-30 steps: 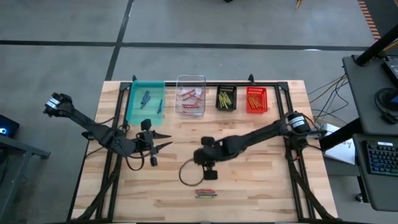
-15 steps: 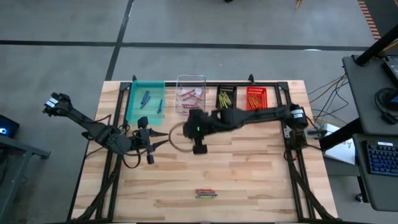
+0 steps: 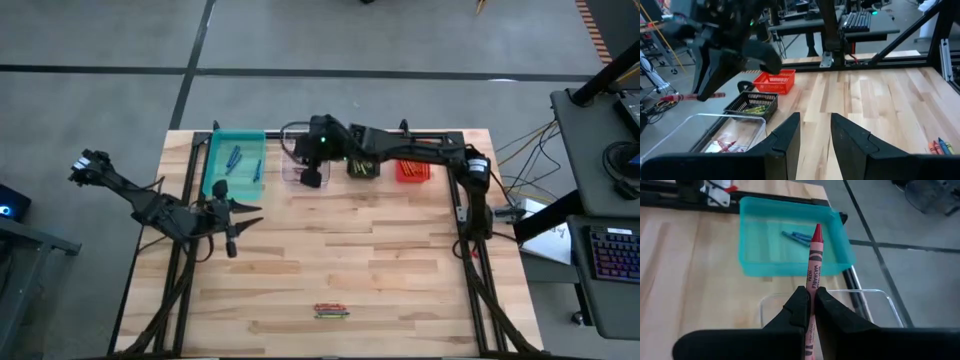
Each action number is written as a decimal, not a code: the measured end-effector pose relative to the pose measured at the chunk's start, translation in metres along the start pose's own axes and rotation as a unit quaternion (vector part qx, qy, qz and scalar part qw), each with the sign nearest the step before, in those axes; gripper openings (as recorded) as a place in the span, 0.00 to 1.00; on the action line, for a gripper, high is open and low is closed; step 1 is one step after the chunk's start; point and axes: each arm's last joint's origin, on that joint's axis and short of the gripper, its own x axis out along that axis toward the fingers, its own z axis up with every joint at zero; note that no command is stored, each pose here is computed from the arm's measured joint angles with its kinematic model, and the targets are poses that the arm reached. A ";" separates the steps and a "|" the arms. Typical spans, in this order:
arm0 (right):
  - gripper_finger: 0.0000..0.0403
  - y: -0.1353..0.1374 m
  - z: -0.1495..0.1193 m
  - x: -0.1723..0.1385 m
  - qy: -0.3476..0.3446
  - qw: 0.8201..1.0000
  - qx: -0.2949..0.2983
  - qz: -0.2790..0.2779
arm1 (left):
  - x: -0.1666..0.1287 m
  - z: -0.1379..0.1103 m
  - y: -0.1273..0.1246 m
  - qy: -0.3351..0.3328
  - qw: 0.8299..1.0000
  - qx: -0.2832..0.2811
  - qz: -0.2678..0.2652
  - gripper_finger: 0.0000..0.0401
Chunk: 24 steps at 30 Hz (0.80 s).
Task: Sort crayons
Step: Put the red crayon into the transparent bin
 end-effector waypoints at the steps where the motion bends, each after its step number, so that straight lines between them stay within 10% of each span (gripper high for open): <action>1: 0.03 -0.005 -0.002 0.002 -0.004 1.000 0.004 0.002 | -0.001 0.001 0.001 -0.003 1.000 0.001 0.000 0.23; 24: 0.03 -0.053 -0.065 0.056 0.087 0.995 0.056 0.011 | -0.013 0.006 0.014 -0.027 0.999 0.012 0.025 0.23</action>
